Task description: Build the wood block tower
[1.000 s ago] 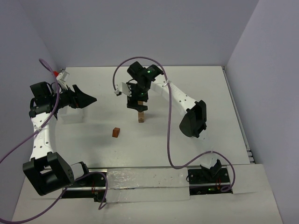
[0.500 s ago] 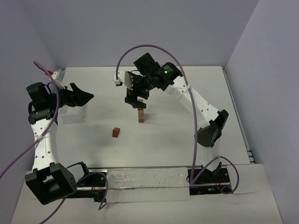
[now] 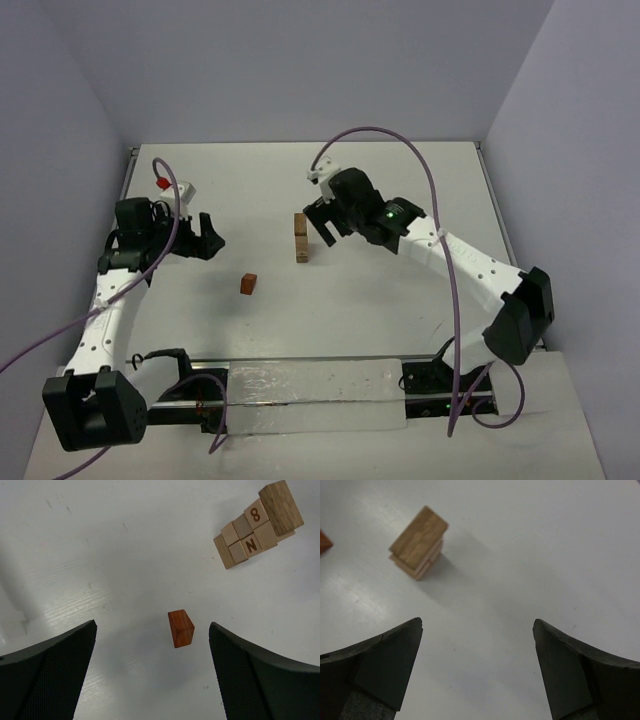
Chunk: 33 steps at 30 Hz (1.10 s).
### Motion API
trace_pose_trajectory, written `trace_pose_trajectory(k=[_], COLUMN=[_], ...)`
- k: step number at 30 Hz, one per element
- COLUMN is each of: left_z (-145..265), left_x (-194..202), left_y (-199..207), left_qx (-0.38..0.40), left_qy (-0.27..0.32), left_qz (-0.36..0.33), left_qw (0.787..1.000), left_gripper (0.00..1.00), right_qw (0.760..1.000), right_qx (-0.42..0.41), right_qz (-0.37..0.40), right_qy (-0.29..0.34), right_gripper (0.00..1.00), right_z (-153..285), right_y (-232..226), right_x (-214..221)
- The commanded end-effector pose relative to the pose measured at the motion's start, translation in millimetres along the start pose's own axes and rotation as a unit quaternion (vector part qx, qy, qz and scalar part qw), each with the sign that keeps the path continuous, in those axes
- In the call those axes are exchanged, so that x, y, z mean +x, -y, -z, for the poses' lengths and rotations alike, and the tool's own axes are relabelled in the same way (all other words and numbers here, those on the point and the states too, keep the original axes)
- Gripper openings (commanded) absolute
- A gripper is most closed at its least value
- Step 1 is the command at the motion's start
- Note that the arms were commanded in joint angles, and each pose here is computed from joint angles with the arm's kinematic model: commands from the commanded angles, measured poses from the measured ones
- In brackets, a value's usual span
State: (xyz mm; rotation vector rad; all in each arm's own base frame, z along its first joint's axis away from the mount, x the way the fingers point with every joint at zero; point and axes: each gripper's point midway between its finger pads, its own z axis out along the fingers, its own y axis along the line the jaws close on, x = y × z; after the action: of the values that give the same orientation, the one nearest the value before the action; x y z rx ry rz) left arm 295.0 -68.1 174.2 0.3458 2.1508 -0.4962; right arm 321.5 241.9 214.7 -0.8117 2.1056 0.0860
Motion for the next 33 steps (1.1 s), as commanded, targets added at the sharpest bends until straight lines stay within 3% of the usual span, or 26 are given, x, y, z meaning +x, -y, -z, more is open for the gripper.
trace_pose_trajectory(k=[1,3,7,13,16,18,20,33], left_z=[-11.4,-30.8,-56.3,-73.0,-77.9,-82.7,-87.3,-82.0], left_x=[-12.6,8.4,36.0,46.6,52.4,60.4,69.7,105.4], left_y=[15.7,22.8,41.6,50.7,50.0,52.2,56.9,62.4], left_qx=[-0.013,-0.063,-0.061,-0.058,-0.068,-0.073,-0.072,-0.081], left_qy=[0.032,-0.02,-0.09,-0.116,-0.131,-0.151,-0.175,-0.289], left_qz=[-0.017,-0.022,-0.047,-0.047,-0.044,-0.041,-0.043,-0.009], left_qw=[0.999,0.998,0.993,0.99,0.988,0.985,0.981,0.954], left_gripper=[0.99,0.99,0.99,0.98,0.87,0.69,0.63,0.65], right_qw=[0.984,0.978,0.968,0.956,0.954,0.953,0.954,0.955], right_qx=[0.114,0.132,0.151,0.166,0.169,0.169,0.168,0.166], right_qz=[-0.094,-0.119,-0.171,-0.219,-0.223,-0.225,-0.225,-0.222], right_qy=[0.099,0.107,0.109,0.107,0.109,0.111,0.108,0.101], right_gripper=[0.98,1.0,1.0,1.0,1.0,1.0,1.0,1.0], right_z=[30.4,37.5,46.5,55.7,57.8,57.8,56.7,53.6], right_y=[51.1,68.6,97.9,129.7,134.7,135.8,135.8,136.6], right_x=[-21.6,-9.2,7.4,33.6,44.0,50.1,53.0,58.5])
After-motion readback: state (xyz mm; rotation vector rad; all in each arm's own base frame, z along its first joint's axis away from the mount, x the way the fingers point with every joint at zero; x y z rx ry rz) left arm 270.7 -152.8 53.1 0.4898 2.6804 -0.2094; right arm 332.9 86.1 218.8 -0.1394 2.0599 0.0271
